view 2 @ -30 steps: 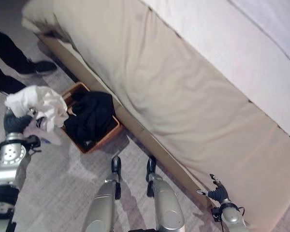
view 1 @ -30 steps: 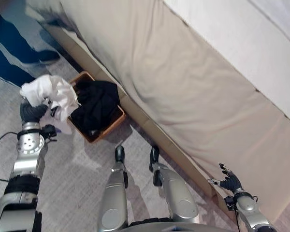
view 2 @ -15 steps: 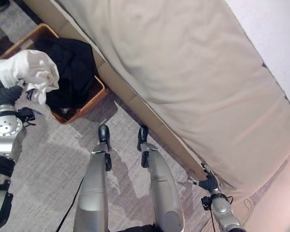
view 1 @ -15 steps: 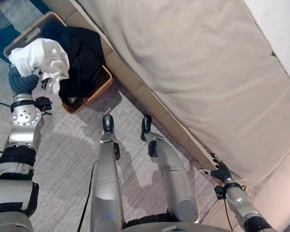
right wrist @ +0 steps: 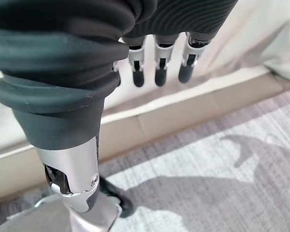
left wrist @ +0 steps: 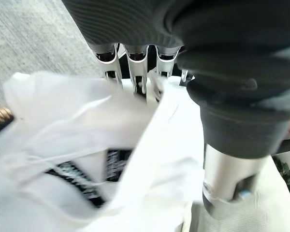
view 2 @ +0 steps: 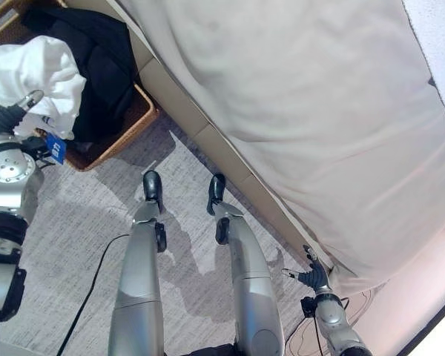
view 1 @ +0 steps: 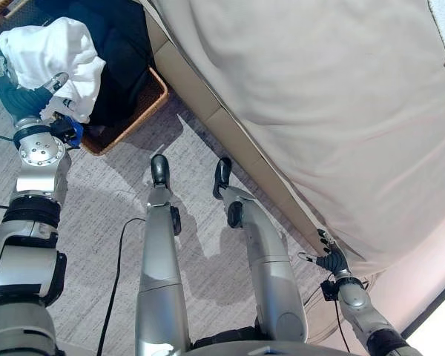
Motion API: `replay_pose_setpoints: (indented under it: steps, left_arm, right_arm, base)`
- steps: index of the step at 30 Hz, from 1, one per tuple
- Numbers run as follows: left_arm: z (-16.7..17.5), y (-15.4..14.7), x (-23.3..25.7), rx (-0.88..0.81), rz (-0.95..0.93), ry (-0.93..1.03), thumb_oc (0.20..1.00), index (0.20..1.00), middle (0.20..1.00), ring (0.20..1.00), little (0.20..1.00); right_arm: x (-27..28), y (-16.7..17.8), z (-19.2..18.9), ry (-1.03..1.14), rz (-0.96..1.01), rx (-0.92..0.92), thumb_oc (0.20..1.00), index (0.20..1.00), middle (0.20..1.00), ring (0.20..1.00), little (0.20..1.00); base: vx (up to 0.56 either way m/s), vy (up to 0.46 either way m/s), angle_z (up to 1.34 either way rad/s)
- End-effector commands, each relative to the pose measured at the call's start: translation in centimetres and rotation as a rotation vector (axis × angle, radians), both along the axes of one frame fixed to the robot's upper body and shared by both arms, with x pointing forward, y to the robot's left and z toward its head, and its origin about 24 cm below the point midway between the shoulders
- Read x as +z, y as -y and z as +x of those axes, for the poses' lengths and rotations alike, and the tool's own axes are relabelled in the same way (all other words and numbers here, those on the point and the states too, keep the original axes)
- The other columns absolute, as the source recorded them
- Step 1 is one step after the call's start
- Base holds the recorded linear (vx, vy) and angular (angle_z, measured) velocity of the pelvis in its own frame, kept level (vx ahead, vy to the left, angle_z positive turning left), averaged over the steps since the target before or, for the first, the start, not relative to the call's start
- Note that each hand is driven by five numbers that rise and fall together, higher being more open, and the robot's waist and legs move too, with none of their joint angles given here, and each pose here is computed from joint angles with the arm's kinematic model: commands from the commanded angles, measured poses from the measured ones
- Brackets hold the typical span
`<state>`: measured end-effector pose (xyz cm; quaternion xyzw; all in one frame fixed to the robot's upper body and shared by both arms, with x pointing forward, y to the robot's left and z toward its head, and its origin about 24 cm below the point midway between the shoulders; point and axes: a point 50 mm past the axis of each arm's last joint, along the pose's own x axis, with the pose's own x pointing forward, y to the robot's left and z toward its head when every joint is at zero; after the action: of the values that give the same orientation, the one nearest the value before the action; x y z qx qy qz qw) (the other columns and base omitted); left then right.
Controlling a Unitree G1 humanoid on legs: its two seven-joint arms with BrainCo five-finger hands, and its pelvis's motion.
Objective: Pick up clothes into the bucket
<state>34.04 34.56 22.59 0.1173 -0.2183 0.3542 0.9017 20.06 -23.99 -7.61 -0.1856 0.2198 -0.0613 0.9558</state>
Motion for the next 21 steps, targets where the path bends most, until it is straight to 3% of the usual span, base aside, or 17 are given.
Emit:
replay_pose_setpoints:
  steps: [1,11,21]
  left_arm:
    - [-1.1,-1.3,3.1,0.047,0.021,0.118,1.000,1.000,1.000,1.000,1.000]
    - [-1.8,-2.1,0.0,0.074,-0.029,0.063,1.000,1.000,1.000,1.000,1.000]
    - [-4.3,-1.5,-10.2,0.081,-0.150,-0.142,1.000,1.000,1.000,1.000,1.000]
  right_arm:
    - [0.6,0.4,0.3,0.038,-0.003,-0.018,1.000,1.000,1.000,1.000,1.000]
    - [0.8,0.3,0.6,0.035,-0.023,0.017,1.000,1.000,1.000,1.000,1.000]
    - [0.3,1.1,0.5,-0.002,-0.052,-0.033,1.000,1.000,1.000,1.000,1.000]
  base:
    - [0.00,0.000,0.00]
    - [0.00,-0.004,0.00]
    - [-0.01,-0.053,-0.01]
